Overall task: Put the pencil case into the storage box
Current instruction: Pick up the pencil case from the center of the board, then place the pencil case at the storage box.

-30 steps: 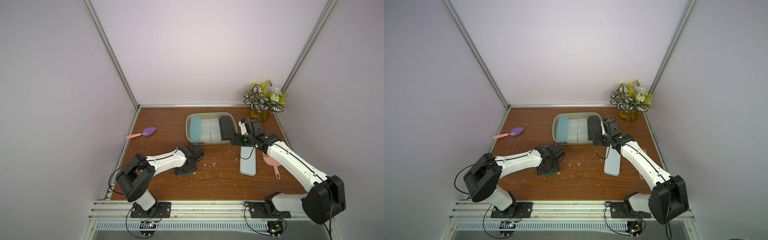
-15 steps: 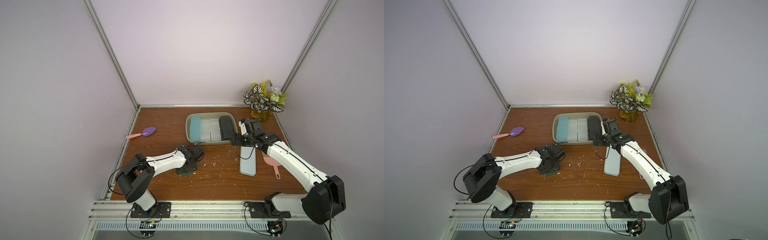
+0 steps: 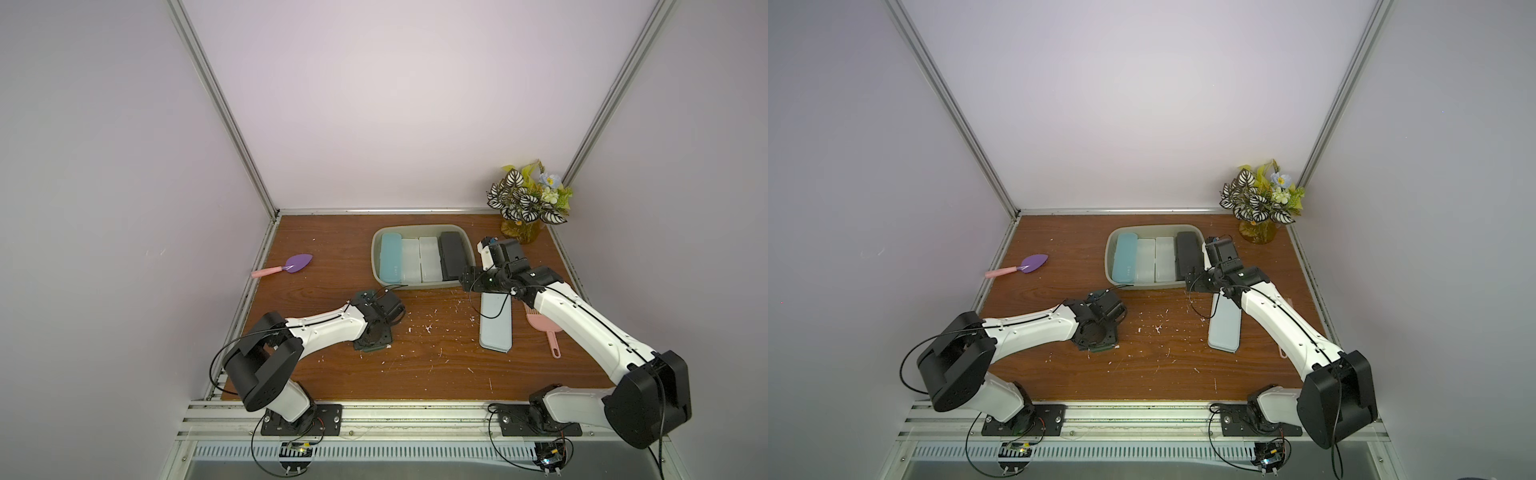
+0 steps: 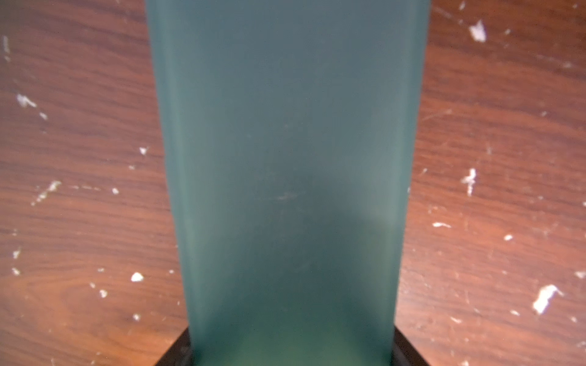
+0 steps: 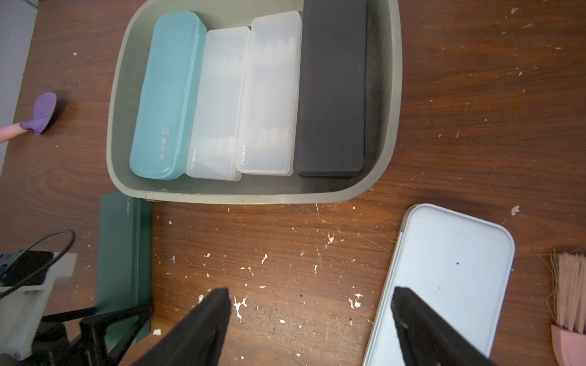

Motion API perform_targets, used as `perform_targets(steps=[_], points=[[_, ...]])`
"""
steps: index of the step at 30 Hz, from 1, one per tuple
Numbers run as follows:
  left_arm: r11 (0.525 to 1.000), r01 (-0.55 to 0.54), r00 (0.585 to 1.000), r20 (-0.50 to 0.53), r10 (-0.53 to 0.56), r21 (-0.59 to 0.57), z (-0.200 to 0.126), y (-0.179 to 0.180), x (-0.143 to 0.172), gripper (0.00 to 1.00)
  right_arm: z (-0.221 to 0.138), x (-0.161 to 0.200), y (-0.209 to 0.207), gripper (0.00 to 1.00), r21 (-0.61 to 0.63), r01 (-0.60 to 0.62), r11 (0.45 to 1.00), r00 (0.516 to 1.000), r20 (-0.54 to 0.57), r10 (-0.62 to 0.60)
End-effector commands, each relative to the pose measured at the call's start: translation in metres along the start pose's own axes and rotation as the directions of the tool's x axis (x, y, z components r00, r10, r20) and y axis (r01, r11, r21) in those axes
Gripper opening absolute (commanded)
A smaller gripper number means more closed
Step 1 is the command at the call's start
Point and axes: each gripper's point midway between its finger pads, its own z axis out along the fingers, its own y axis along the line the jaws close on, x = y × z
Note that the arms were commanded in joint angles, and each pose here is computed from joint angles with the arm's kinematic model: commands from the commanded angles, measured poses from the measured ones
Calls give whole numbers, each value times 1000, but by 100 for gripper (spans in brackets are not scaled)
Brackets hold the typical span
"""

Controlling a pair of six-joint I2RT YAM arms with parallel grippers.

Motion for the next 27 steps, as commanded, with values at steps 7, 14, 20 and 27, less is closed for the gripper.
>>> perform_targets(steps=[7,14,20,27], points=[[1000,-24,996,82,25,-10,-85,9,-29,54,-14,-11,3,87,-14,-7,1000,999,41,7],[990,-121,976,190,105,71,-131,-52,-89,55,-15,-12,3,87,-14,0,1000,999,44,1],[971,-221,944,267,191,87,-135,-123,-151,56,-18,-15,2,88,-1,12,1000,999,45,-12],[967,-236,948,243,207,97,-85,-168,-203,56,-22,-17,-2,88,6,13,1000,999,50,-13]])
